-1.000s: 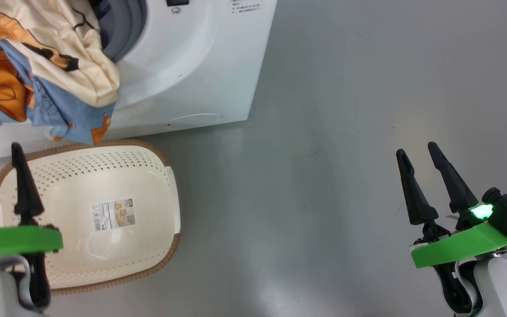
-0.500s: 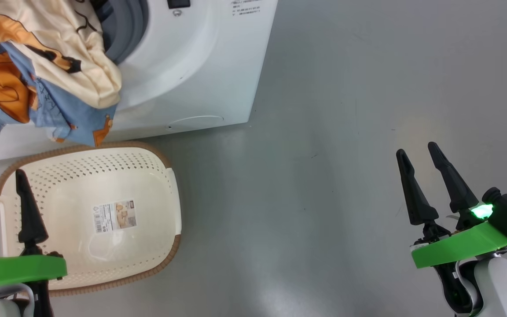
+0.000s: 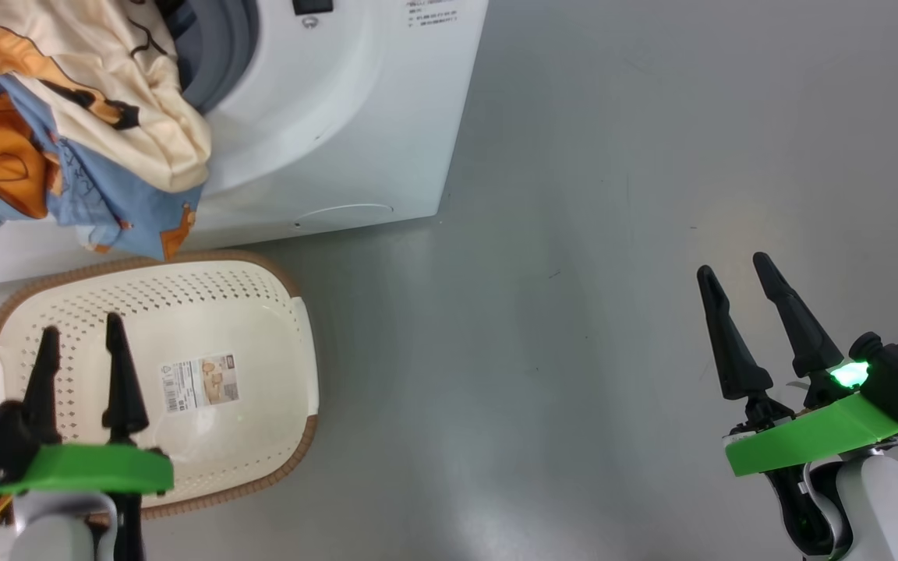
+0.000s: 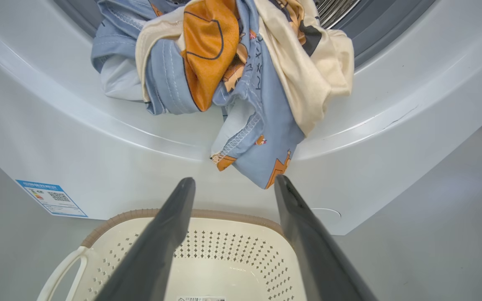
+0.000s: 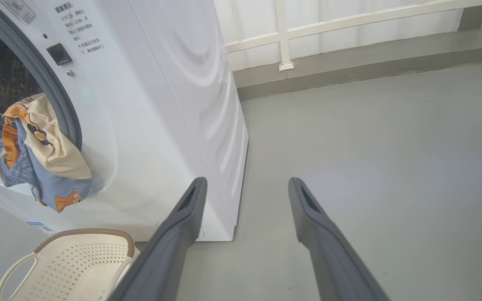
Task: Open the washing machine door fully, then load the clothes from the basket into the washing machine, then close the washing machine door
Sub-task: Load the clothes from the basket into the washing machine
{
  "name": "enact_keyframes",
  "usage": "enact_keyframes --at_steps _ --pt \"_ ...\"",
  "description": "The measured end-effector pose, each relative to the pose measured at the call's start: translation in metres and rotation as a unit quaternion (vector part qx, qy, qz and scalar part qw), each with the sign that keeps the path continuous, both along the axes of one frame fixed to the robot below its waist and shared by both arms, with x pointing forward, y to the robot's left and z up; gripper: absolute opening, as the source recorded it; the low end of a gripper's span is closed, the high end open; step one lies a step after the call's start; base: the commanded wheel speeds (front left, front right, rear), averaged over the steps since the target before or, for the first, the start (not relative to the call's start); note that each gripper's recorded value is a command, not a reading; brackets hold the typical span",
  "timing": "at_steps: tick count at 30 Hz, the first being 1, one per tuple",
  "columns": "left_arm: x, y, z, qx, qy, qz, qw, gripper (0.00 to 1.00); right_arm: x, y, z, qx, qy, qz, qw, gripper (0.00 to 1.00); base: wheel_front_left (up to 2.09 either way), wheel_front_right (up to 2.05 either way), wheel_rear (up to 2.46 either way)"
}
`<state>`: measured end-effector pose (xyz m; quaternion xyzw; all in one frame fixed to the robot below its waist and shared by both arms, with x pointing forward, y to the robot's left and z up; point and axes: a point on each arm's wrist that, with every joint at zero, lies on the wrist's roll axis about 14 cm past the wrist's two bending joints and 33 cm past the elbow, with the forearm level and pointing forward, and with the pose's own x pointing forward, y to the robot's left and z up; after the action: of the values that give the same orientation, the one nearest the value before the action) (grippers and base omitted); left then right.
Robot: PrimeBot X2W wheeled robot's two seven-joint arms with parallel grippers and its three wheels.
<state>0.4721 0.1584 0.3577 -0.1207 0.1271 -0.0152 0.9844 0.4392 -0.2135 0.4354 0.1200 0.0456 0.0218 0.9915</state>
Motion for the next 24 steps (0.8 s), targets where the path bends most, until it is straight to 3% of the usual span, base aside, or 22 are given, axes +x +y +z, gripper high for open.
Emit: enact_keyframes --at_steps 24 --pt "0.087 -0.021 -0.026 -0.026 0.03 -0.026 0.999 1.0 0.003 -0.003 -0.018 -0.004 0.023 -0.005 1.0 1.0 0.0 0.0 0.0"
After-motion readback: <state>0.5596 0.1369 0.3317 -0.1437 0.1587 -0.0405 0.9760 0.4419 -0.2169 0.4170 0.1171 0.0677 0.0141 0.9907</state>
